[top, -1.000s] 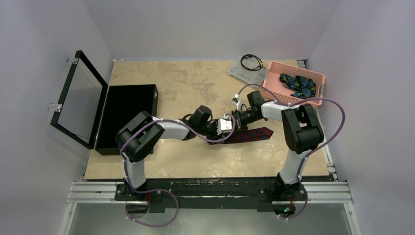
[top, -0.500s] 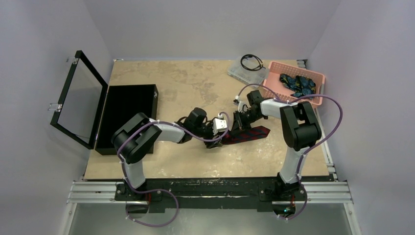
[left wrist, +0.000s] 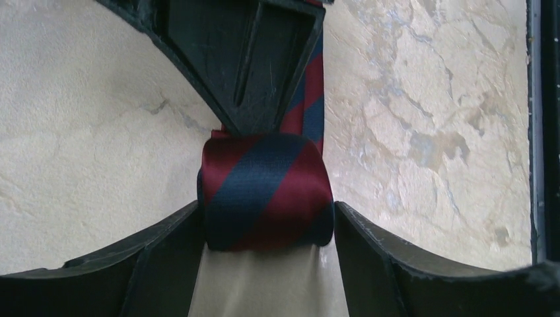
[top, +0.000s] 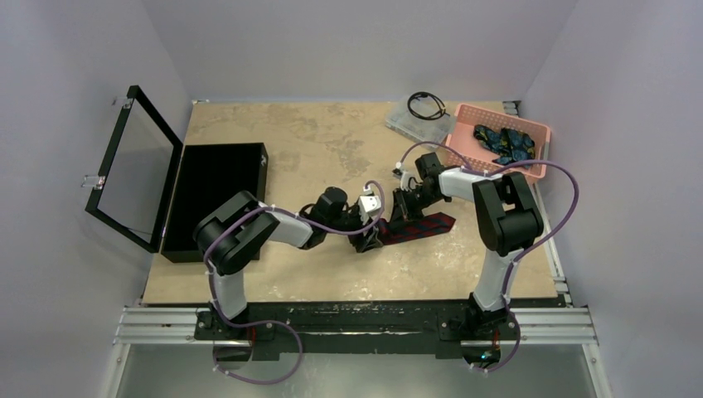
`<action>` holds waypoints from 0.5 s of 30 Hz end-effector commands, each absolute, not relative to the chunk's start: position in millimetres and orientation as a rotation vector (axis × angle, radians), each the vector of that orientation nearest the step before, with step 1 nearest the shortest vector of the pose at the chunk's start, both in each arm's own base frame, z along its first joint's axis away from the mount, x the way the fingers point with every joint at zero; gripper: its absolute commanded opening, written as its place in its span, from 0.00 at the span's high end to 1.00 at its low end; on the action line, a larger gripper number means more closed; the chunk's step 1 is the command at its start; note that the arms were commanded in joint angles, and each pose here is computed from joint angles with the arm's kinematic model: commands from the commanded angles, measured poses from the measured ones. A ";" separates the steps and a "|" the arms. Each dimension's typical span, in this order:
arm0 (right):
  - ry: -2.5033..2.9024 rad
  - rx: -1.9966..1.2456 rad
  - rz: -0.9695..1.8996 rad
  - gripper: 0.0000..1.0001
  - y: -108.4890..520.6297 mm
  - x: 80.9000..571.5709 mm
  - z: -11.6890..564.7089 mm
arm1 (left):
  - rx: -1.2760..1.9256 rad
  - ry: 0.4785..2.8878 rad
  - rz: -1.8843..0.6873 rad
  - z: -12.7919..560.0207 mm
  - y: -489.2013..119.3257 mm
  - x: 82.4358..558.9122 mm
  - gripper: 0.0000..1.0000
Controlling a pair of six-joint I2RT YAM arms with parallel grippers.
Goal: Roll the ties
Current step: Roll the tie at the center of the board.
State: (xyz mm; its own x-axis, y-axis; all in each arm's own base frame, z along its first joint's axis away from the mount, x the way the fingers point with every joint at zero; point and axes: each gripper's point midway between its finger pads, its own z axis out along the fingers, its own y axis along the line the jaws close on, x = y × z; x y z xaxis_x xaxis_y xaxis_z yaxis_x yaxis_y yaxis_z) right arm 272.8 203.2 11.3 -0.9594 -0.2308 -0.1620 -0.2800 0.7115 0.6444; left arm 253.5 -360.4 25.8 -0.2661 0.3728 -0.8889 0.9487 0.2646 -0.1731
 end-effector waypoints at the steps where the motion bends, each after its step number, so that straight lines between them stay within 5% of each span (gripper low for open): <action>1: 2.921 -0.473 0.788 1.00 179.0 279.3 -33.6 | 1.108 1.818 -0.955 29.1 -377.7 269.3 0.34; 5: 2.893 -0.459 0.805 1.00 185.5 292.2 -33.1 | 1.128 1.856 -0.847 19.4 -367.2 287.5 0.57; 15: 2.759 -0.552 0.950 1.00 205.4 309.1 8.4 | 1.315 1.810 -0.813 0.9 -344.6 268.0 0.80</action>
State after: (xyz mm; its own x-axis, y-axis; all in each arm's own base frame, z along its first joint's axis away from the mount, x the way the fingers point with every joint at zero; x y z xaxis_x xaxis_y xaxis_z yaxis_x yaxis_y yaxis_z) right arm 291.3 215.7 13.9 -0.9552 -0.2355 -0.1792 -0.2942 0.6894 0.6619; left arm 281.3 -362.8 21.6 -0.2057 0.4078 -0.8896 0.9499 0.3017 -0.0814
